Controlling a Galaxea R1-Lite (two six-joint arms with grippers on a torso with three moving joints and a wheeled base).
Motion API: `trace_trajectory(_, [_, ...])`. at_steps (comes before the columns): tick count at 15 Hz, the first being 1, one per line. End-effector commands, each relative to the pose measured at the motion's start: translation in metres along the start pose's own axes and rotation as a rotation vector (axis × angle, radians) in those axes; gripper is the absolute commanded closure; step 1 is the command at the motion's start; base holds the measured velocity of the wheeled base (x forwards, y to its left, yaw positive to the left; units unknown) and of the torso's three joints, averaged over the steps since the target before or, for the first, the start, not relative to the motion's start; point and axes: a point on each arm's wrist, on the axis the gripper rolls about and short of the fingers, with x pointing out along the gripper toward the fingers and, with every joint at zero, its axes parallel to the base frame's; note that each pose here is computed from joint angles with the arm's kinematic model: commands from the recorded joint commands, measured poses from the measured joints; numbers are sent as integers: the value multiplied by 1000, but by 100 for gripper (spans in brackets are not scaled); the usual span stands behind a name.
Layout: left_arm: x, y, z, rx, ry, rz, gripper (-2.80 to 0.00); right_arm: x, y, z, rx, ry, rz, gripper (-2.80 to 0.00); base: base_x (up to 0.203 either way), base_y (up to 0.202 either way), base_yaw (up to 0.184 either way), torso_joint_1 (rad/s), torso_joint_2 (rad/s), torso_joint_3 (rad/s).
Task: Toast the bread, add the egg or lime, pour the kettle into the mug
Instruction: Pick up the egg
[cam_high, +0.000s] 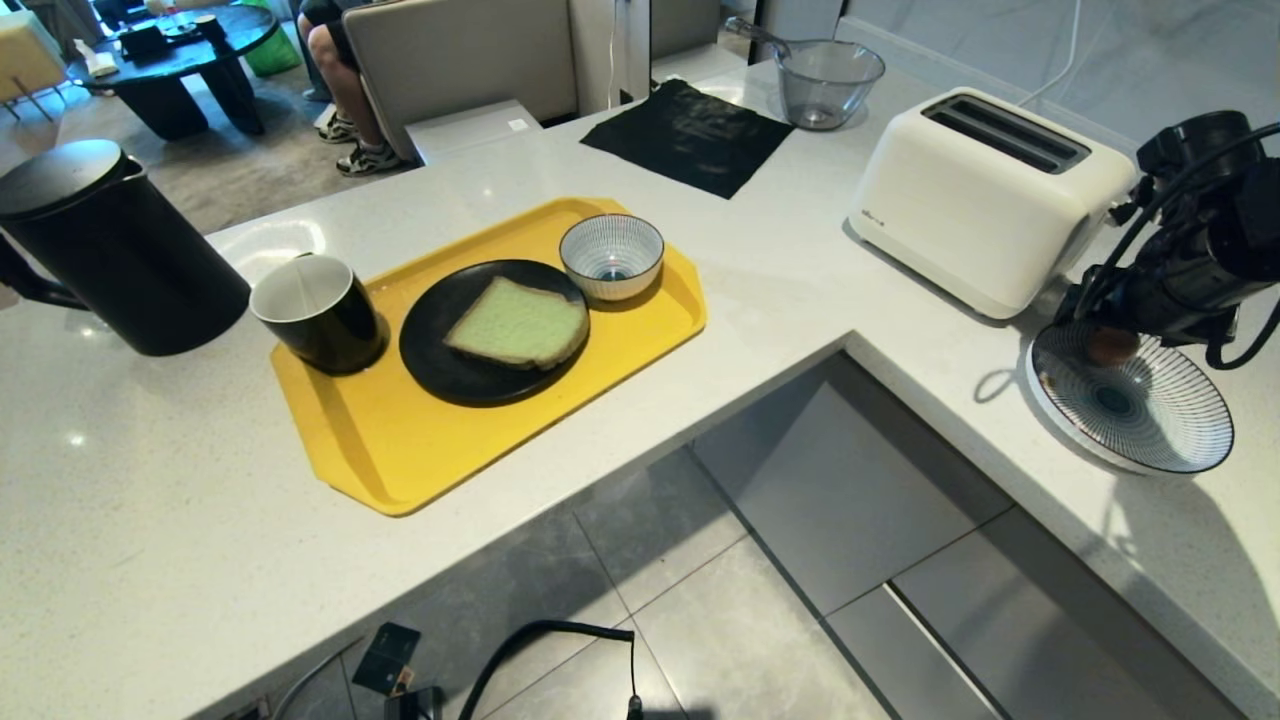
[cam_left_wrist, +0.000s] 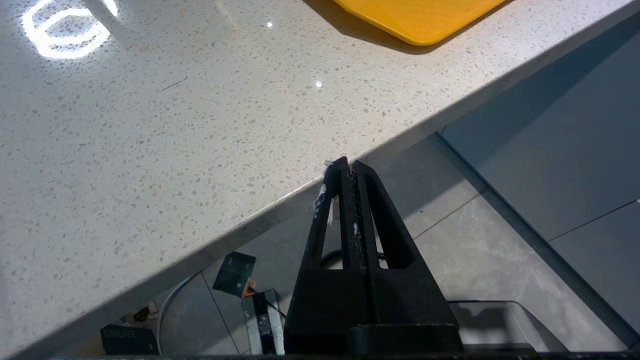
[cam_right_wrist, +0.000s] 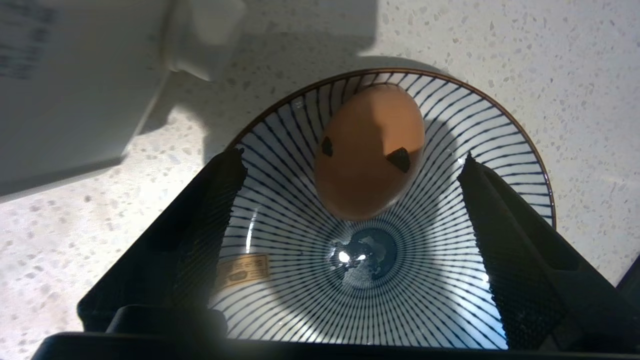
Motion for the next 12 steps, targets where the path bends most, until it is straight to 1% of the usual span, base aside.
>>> trace_trajectory(1, [1,0,-4,-1,13,1,0,9,0,-2,-2,19,-14,-280,0,0,0,0,0,0])
trace_trajectory(5, [1,0,-4,-1,13,1,0,14,-9,3,19,8,-39,-280,0,0,0,0,0,0])
trace_trajectory(12, [1,0,-4,-1,13,1,0,26,-10,0,17,31,-48,-280,0,0,0,0,0,0])
